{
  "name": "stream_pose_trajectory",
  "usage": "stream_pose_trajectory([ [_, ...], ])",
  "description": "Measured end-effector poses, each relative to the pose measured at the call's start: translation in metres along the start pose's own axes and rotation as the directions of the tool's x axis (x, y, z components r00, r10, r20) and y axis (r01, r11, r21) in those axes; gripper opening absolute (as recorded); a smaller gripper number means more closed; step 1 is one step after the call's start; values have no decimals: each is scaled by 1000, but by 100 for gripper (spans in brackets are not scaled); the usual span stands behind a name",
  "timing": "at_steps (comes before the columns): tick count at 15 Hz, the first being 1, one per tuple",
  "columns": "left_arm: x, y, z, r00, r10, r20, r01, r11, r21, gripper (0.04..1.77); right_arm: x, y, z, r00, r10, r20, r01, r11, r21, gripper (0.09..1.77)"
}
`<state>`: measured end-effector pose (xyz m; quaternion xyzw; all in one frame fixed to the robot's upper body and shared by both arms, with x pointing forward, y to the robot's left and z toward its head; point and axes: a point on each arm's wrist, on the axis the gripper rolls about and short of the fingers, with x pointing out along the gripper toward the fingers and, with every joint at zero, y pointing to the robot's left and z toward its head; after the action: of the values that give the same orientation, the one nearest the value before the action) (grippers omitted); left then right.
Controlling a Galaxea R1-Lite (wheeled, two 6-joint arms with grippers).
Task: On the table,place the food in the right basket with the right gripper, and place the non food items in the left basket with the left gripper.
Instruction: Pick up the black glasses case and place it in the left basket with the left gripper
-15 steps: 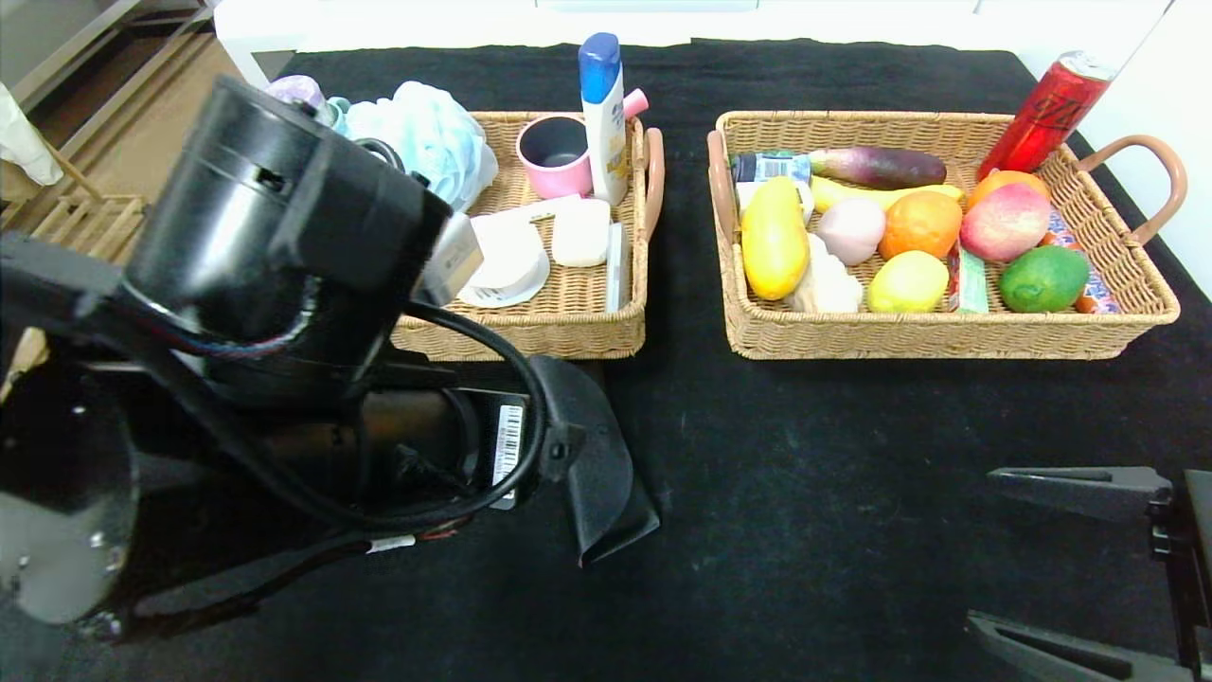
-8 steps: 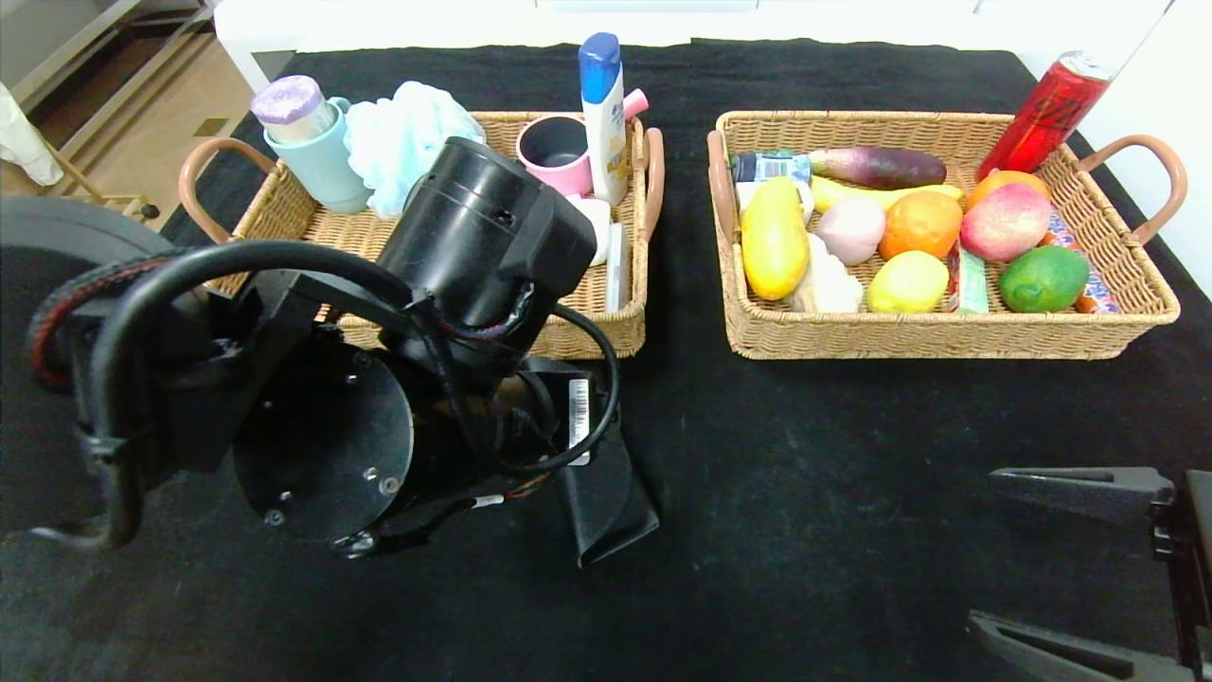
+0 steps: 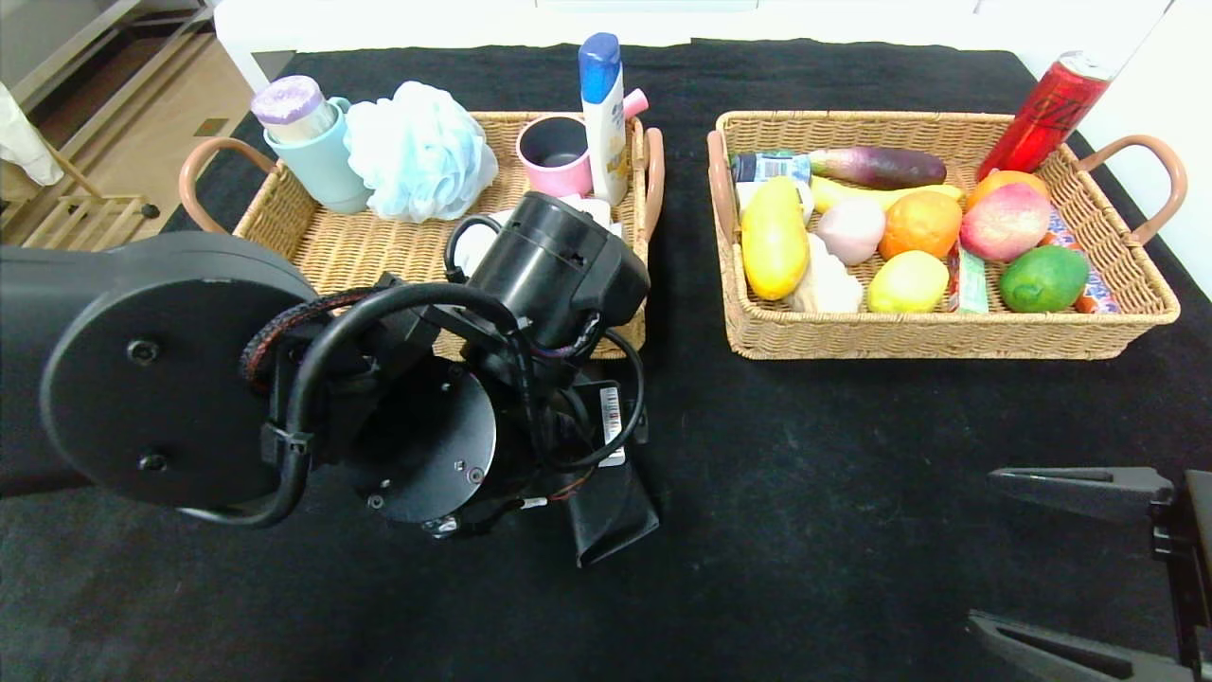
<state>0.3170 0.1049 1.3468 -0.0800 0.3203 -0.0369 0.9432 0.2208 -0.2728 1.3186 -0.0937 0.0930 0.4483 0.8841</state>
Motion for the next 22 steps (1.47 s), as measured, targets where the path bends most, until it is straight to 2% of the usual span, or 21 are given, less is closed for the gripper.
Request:
stream_pose_trajectory([
  [2,4,-1,-2,1000,2,-11,-1,1000,5,172,0,0,0,1000,1,-1,-1,1000,1,170],
  [5,12,-4,-1,1000,-3,11,3,1000,-12,172,0,0,0,1000,0,-1,0,1000,0,170],
  [19,31,-8,-8,999,37,-16,-37,999,14,172,1,-2,-1,1000,-11,-8,12,1000,7,171],
  [22,32,-8,-8,999,39,-20,-39,999,26,125,1,-3,-1,1000,-13,-8,13,1000,7,171],
])
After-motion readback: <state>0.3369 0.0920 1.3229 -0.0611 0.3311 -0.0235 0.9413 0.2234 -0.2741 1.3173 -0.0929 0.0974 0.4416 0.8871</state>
